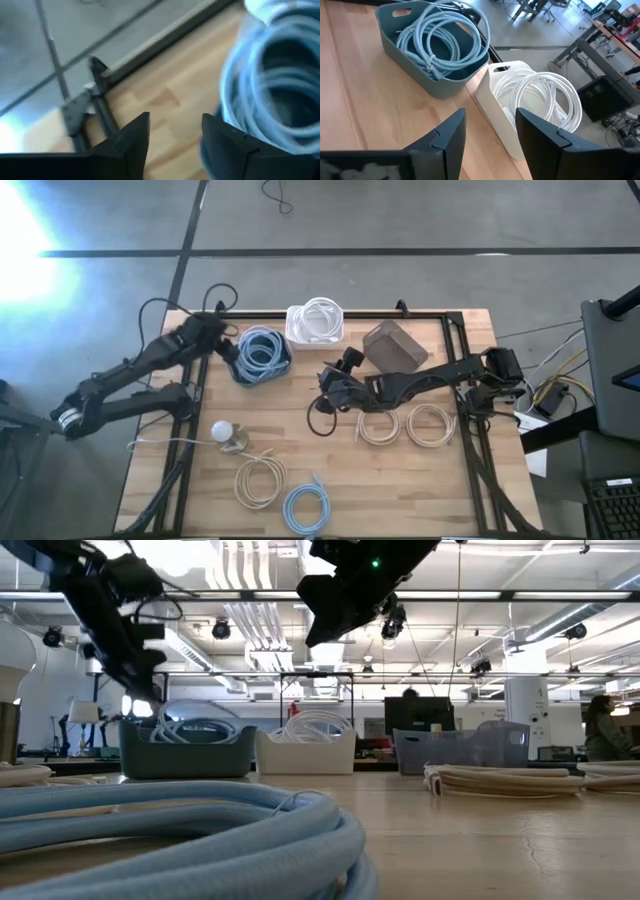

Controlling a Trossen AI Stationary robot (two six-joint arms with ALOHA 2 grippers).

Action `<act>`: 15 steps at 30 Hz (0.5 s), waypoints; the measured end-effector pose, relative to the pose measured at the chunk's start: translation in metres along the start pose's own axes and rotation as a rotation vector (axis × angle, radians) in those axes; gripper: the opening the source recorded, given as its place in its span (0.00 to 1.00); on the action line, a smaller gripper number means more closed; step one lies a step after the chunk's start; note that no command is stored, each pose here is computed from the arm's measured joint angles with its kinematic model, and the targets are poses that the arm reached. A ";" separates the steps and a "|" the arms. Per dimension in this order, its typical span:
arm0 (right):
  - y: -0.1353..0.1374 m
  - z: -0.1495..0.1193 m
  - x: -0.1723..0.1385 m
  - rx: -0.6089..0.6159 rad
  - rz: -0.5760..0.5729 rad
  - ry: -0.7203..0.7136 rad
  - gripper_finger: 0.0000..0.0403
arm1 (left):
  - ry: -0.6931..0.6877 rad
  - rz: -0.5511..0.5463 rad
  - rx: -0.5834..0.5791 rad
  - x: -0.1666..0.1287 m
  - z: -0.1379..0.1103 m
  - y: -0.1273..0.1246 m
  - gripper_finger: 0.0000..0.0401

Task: Sort HDMI cables
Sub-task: Put the blue HDMI cable into the blue bin

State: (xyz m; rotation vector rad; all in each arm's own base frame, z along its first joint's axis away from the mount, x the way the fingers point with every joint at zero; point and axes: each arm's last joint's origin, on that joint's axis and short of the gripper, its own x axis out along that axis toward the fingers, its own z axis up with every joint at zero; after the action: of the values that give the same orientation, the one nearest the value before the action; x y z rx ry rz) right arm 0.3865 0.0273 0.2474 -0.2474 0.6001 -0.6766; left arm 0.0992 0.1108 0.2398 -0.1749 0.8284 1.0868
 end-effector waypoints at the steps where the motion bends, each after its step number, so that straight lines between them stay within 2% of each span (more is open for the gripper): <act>1: 0.000 0.000 0.000 0.000 0.000 0.000 0.42 | -0.010 0.005 -0.004 -0.005 0.005 0.002 0.47; 4: 0.000 0.000 0.000 0.004 0.000 0.000 0.42 | -0.038 -0.027 -0.013 -0.016 0.016 0.005 0.47; 7: 0.001 0.000 0.001 0.021 0.053 0.006 0.42 | -0.082 -0.181 -0.017 -0.024 0.025 0.002 0.46; 12: 0.010 -0.001 0.002 0.102 0.389 0.050 0.42 | -0.210 -0.570 0.019 -0.029 0.033 -0.012 0.46; 15: 0.017 -0.005 0.002 0.108 0.524 0.085 0.42 | -0.286 -0.778 0.058 -0.027 0.034 -0.021 0.45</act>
State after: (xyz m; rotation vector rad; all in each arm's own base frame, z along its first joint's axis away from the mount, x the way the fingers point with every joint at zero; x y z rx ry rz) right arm 0.3935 0.0382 0.2356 0.0434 0.6727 -0.2114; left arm 0.1289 0.0987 0.2761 -0.2581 0.4595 0.3401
